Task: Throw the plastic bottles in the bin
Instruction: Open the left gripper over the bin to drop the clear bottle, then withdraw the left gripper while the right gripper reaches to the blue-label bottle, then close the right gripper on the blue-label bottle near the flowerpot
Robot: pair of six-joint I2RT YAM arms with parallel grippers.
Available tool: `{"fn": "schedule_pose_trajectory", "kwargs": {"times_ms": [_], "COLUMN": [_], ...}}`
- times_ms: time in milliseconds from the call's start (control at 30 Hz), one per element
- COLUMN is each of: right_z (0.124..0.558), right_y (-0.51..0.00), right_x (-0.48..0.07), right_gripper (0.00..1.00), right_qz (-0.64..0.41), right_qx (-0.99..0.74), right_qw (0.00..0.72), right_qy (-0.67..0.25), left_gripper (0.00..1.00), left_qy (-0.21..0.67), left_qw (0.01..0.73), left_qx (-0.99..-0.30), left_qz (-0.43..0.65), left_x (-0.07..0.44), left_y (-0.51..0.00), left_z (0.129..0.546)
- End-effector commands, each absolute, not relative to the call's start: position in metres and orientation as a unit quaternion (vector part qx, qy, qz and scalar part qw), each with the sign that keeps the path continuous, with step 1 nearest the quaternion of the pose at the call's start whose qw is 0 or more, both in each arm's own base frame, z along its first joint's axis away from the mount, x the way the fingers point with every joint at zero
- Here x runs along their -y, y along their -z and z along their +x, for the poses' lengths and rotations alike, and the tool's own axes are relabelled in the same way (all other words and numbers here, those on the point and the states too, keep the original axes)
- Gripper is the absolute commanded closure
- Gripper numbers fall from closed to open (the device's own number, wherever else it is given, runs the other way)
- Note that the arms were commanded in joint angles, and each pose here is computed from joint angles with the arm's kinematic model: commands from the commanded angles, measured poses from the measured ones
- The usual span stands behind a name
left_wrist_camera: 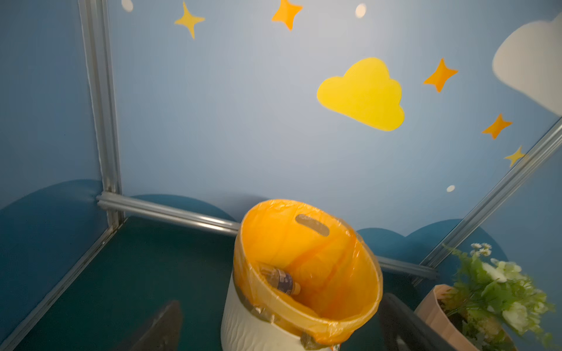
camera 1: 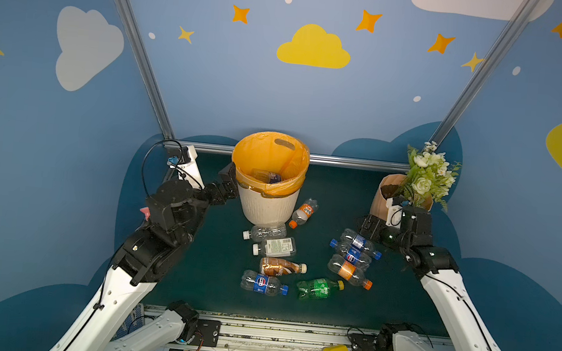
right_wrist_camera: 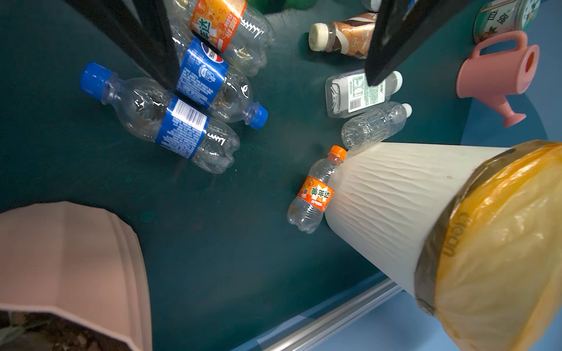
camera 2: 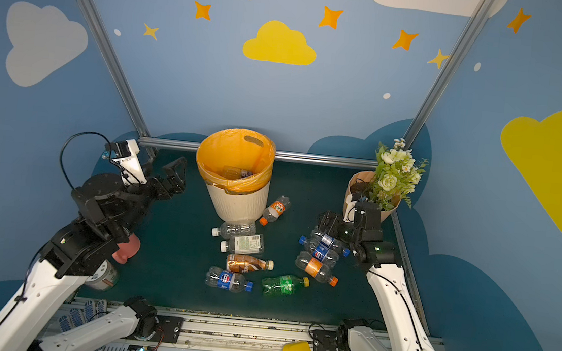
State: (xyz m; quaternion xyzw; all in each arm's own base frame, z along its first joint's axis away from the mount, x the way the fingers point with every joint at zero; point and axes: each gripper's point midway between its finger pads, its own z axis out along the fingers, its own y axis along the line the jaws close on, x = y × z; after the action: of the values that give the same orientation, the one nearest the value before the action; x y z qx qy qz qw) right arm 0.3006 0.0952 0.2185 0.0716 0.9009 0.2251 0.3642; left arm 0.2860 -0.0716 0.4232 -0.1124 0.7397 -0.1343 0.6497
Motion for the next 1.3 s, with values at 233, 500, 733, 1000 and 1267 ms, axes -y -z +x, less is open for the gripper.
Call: {"fn": "schedule_pose_trajectory", "kwargs": {"times_ms": [233,500,733,1000,1267], "right_z": [0.293,0.304,0.305,0.315,0.327], "right_y": [-0.160,-0.129,-0.115,-0.096,-0.082], "right_x": [-0.083,-0.073,-0.058,-0.056,-0.060], "right_gripper": [0.07,0.09,0.17,0.27,0.31], "right_qz": [0.097,0.004,-0.054,-0.131,-0.171], "right_qx": [-0.935,-0.973,-0.984,-0.982,-0.978], "right_qw": [0.289,0.211,0.167,0.139,0.117], "right_qy": [-0.180,-0.091,-0.029,-0.002,-0.001], "left_gripper": [0.00,0.00,0.00,0.00,0.00], "left_qy": [0.115,0.103,0.095,0.093,0.089], "left_qw": [0.596,0.579,0.580,0.578,0.576], "left_qx": [-0.777,-0.787,-0.785,-0.787,-0.788], "left_qz": [-0.166,-0.184,-0.194,-0.197,-0.201], "left_x": [0.059,0.048,0.038,0.035,0.031], "left_y": [-0.350,-0.330,-0.326,-0.325,-0.324], "left_z": [0.284,0.281,0.275,0.275,0.273]}}
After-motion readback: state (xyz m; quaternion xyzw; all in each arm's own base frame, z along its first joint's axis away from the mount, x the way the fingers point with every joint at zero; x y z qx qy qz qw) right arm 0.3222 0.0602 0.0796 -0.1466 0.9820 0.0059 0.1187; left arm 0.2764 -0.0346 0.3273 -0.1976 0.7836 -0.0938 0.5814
